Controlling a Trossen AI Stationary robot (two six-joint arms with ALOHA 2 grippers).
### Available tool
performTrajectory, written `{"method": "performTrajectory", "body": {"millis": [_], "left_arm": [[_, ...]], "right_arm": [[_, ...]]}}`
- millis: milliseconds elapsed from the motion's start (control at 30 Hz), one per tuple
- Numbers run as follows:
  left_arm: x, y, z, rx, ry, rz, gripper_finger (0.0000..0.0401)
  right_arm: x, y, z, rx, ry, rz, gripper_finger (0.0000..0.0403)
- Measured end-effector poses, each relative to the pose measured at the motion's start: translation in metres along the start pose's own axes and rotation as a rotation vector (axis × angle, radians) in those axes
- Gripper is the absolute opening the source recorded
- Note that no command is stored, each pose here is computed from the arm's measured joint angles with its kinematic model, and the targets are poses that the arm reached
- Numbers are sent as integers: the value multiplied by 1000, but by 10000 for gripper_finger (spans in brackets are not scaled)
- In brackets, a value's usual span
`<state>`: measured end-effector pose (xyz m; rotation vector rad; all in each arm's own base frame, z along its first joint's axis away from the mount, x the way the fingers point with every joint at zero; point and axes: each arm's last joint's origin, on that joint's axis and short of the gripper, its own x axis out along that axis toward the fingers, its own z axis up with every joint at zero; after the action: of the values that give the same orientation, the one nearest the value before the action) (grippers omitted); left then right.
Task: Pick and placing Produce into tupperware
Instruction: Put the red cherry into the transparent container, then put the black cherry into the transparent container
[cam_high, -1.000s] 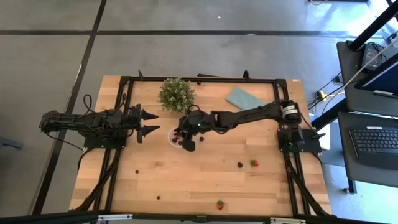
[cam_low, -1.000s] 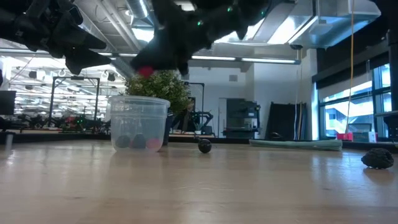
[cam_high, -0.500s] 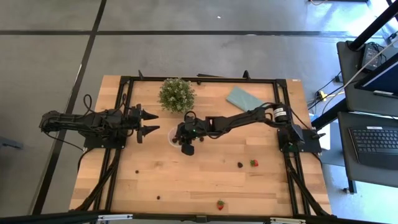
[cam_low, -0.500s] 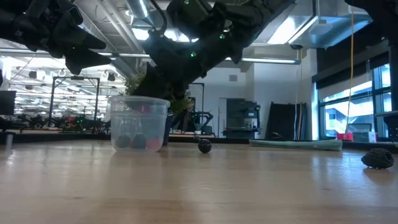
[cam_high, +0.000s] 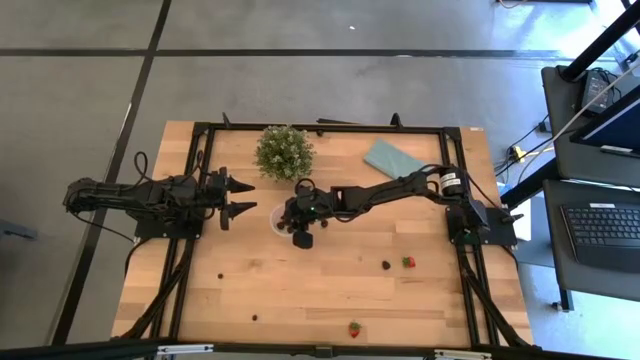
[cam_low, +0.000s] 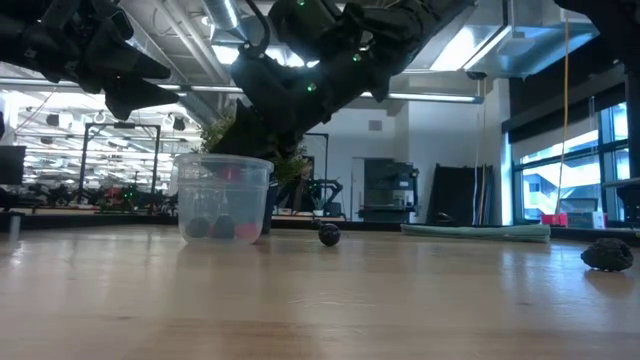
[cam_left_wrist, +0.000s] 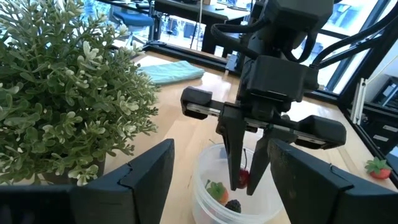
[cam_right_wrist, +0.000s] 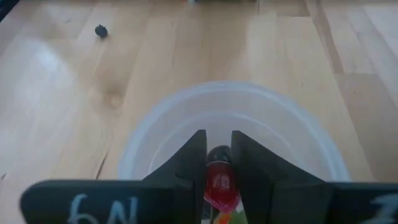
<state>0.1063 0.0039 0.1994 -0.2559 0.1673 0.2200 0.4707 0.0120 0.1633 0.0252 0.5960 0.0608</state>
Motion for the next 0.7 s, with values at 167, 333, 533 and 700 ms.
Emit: {"method": "performTrajectory", "body": {"millis": [167, 333, 533, 700], "left_arm": [[0, 0, 0, 0, 0, 0, 250], [0, 0, 0, 0, 0, 0, 250], [0, 0, 0, 3, 0, 0, 250], [0, 0, 0, 3, 0, 1, 250]], "right_arm": [[0, 1, 0, -5, 1, 39, 77], [0, 2, 0, 3, 2, 68, 104], [0, 0, 0, 36, 3, 65, 156], [-15, 0, 12, 12, -4, 64, 182]]}}
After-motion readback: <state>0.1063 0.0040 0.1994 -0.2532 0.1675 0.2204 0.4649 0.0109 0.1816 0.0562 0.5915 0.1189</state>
